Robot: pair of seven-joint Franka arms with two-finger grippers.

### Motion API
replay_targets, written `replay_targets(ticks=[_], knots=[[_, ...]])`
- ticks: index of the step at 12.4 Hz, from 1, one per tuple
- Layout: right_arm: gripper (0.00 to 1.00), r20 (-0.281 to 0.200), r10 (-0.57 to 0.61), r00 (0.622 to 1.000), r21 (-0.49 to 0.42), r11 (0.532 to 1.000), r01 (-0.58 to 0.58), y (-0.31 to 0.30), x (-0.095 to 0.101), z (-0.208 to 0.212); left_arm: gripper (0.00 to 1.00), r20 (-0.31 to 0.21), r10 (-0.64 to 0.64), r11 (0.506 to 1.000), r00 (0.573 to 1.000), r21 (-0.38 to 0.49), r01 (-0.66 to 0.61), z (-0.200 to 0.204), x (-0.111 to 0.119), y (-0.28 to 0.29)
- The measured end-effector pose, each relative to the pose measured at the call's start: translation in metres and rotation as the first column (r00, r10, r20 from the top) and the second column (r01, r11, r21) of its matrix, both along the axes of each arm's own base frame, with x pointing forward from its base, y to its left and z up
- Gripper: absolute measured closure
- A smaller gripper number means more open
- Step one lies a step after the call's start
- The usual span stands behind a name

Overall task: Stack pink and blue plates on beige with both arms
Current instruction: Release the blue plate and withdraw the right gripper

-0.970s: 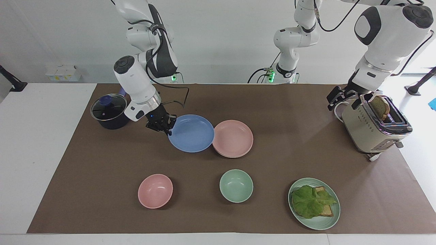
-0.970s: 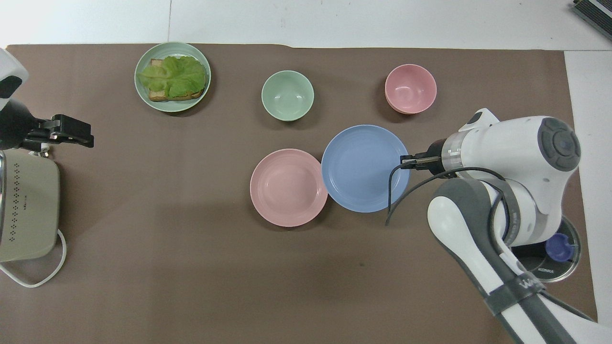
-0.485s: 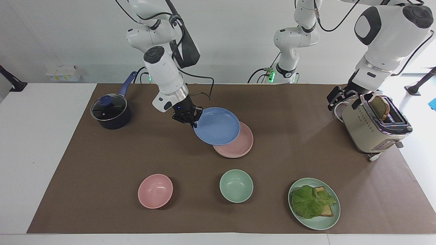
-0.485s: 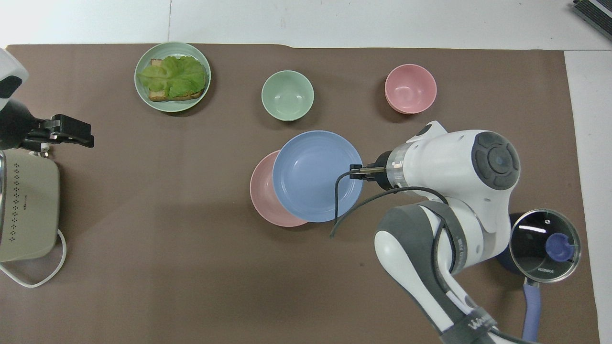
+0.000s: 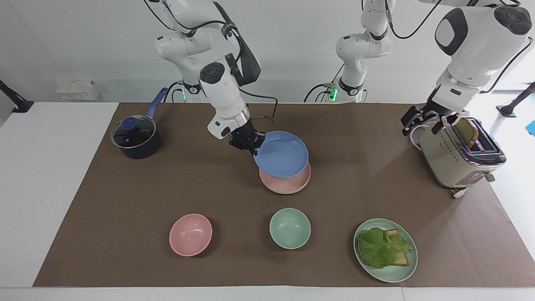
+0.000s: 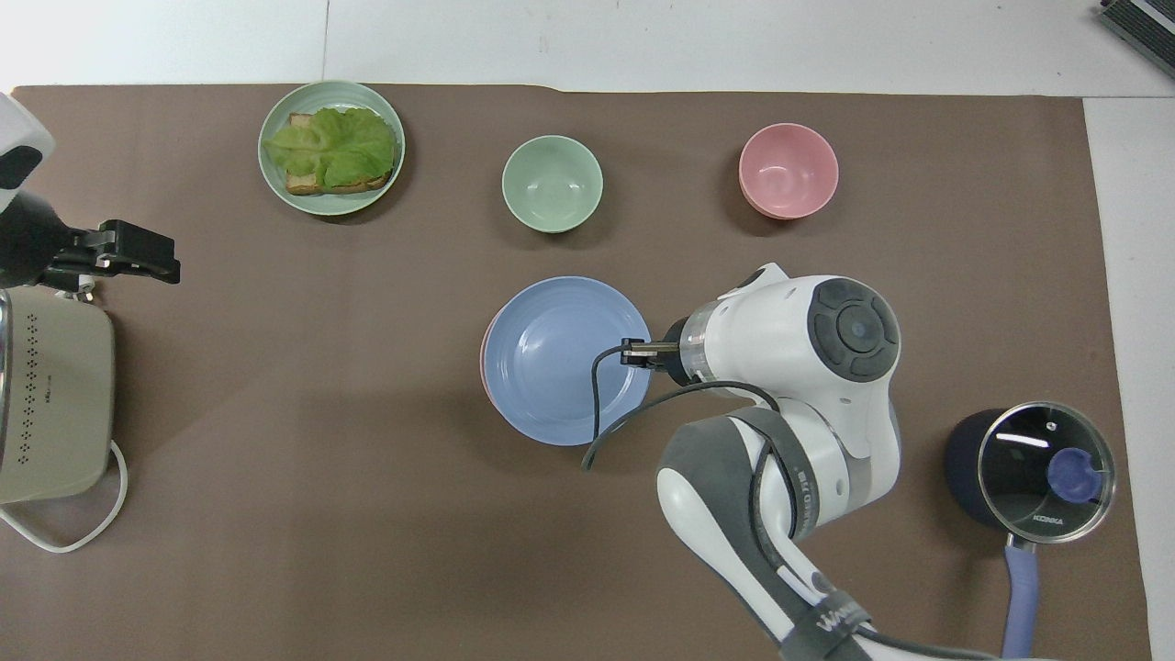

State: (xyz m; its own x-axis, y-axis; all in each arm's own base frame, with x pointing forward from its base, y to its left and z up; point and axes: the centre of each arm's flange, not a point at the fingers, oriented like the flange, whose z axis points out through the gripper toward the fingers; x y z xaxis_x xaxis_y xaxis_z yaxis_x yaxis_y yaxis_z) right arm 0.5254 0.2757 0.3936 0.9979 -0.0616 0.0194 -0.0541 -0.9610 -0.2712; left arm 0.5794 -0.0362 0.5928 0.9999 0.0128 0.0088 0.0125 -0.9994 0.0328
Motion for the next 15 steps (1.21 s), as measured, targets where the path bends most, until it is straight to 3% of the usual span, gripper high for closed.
replay_targets(ticks=[3, 6, 10, 12, 15], knots=[[0.95, -0.018, -0.002, 1.0, -0.005, 1.0, 0.002, 0.008, -0.002, -0.026, 0.0, 0.0, 0.0, 1.0, 1.0, 0.0, 0.0, 0.0, 0.0, 0.0], [0.95, 0.007, -0.026, 1.0, 0.013, 1.0, 0.026, 0.016, 0.003, -0.053, 0.0, 0.0, 0.0, 1.0, 1.0, 0.0, 0.0, 0.0, 0.0, 0.0], [0.95, 0.011, -0.025, 1.0, 0.013, 1.0, 0.025, 0.018, 0.004, -0.058, 0.0, 0.0, 0.0, 1.0, 1.0, 0.0, 0.0, 0.0, 0.0, 0.0], [0.75, 0.011, -0.025, 1.0, 0.014, 1.0, 0.025, 0.018, 0.004, -0.058, 0.0, 0.0, 0.0, 1.0, 1.0, 0.0, 0.0, 0.0, 0.0, 0.0], [0.35, 0.027, -0.024, 0.999, 0.022, 0.999, 0.024, 0.02, 0.008, -0.051, 0.0, 0.0, 0.0, 1.0, 1.0, 0.0, 0.0, 0.0, 0.0, 0.0]])
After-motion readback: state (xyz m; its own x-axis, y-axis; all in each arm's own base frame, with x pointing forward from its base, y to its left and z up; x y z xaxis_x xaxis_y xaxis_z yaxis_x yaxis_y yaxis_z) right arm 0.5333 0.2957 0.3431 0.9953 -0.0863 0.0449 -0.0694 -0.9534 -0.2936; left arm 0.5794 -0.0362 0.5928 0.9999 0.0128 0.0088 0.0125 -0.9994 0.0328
